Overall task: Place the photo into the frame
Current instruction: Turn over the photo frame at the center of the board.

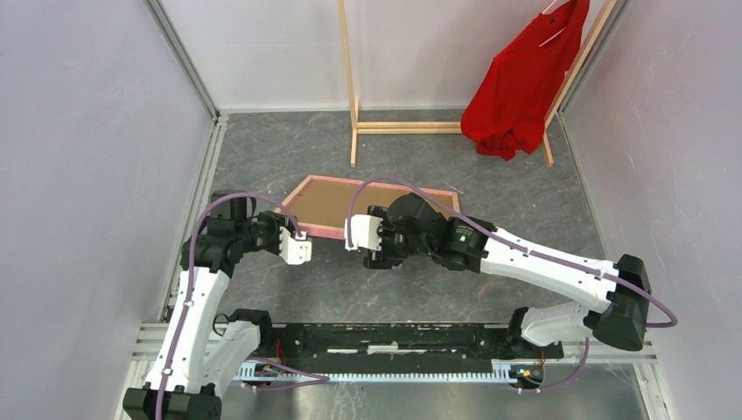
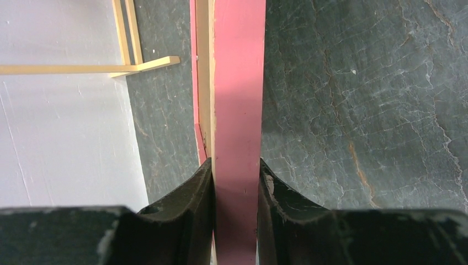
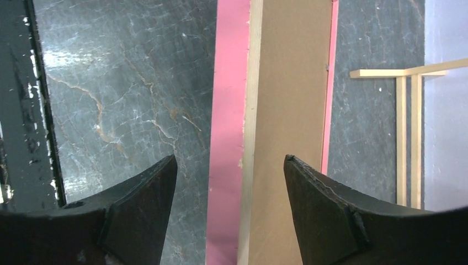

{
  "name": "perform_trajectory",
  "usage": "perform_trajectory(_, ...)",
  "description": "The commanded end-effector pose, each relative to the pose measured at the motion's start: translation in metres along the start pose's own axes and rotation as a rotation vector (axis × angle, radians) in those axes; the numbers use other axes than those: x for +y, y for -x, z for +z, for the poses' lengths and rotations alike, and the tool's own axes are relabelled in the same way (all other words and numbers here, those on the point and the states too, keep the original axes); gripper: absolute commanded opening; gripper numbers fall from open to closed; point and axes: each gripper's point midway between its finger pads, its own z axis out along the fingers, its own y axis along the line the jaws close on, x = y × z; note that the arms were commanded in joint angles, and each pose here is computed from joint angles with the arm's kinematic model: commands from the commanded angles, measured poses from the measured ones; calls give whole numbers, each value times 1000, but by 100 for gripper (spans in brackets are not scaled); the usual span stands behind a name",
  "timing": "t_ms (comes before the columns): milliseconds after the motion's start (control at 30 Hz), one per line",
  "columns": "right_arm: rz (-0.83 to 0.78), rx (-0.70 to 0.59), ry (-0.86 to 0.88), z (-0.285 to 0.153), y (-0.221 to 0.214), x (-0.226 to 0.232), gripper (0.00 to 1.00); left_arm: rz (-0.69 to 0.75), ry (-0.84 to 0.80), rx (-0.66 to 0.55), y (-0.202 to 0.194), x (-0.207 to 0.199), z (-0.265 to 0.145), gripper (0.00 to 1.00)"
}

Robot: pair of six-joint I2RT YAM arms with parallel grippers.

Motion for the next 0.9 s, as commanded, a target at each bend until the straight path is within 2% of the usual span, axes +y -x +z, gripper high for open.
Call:
perform_trajectory(0, -28, 8, -83, 7, 3, -14, 74, -20, 53, -49, 16, 20, -10, 36)
perform_trajectory(67, -28, 47, -132, 11, -5, -23, 66, -22, 57, -53, 18, 22, -10, 36)
perform_trajectory(167, -25, 100, -205, 17, -13, -35, 45, -51, 65, -59, 20, 27, -13, 39)
perform_trajectory(200, -23, 106, -204, 19, -13, -36, 38, -67, 74, -64, 22, 31, -15, 45)
perform_trajectory(300, 7, 77, -207, 18, 3, -42, 23, -188, 140, -112, 35, 52, -23, 86)
perform_trajectory(333, 20, 58, -215, 15, 11, -47, 22, -211, 161, -133, 40, 59, -26, 97)
perform_trajectory(533, 122, -53, -252, -12, 56, -71, 20, -385, 337, -183, 55, 111, -50, 100)
perform_trajectory(667, 289, -164, -224, -39, 87, -93, 20, -577, 504, -206, 59, 155, -77, 100)
perform_trajectory(733, 414, -221, -194, -49, 92, -108, 19, -659, 512, -209, 60, 165, -82, 100)
perform_trajectory(800, 526, -254, -167, -52, 89, -117, 25, -729, 478, -190, 56, 166, -77, 100)
perform_trajectory(867, 646, -270, -113, -47, 78, -122, 26, -778, 442, -146, 46, 162, -70, 100)
